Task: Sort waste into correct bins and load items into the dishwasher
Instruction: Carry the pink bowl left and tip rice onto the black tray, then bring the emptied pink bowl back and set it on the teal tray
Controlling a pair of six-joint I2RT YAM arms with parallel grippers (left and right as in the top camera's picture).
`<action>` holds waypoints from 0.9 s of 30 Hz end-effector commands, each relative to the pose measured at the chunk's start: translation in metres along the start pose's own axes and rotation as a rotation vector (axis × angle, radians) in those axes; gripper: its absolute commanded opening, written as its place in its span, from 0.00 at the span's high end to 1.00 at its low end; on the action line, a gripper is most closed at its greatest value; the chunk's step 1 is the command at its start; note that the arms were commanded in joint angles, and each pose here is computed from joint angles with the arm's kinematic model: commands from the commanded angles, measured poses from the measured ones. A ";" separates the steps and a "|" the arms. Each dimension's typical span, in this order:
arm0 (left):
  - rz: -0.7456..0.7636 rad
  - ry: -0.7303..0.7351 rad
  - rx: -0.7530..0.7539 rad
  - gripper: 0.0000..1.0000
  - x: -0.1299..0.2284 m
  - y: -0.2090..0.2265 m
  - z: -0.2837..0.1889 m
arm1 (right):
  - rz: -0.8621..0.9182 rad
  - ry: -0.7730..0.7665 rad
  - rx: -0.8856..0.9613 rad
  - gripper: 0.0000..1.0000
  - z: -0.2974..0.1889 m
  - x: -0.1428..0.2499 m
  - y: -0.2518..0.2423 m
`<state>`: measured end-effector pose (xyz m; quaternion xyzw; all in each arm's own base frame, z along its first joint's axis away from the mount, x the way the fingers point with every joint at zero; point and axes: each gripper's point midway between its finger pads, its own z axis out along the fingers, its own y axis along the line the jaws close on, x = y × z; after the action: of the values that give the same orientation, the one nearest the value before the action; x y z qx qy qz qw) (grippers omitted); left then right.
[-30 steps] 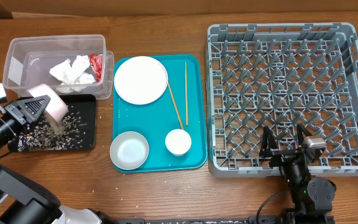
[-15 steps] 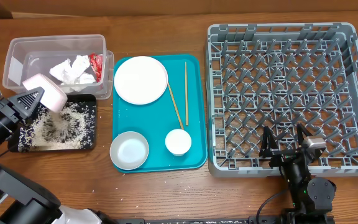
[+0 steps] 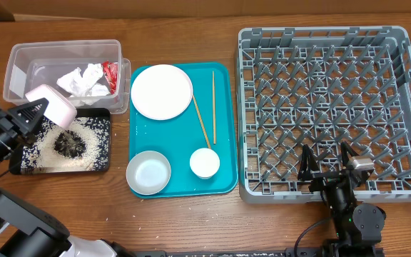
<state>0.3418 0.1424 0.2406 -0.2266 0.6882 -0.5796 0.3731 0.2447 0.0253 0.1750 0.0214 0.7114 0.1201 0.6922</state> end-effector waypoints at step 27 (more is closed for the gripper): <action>0.274 0.267 -0.363 0.96 0.075 -0.029 0.116 | -0.001 0.000 -0.008 0.00 0.000 0.003 0.001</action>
<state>0.3752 0.0363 0.2375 -0.1524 0.7864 -0.5243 0.2889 0.2447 0.0252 0.1750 0.0214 0.7114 0.1198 0.6922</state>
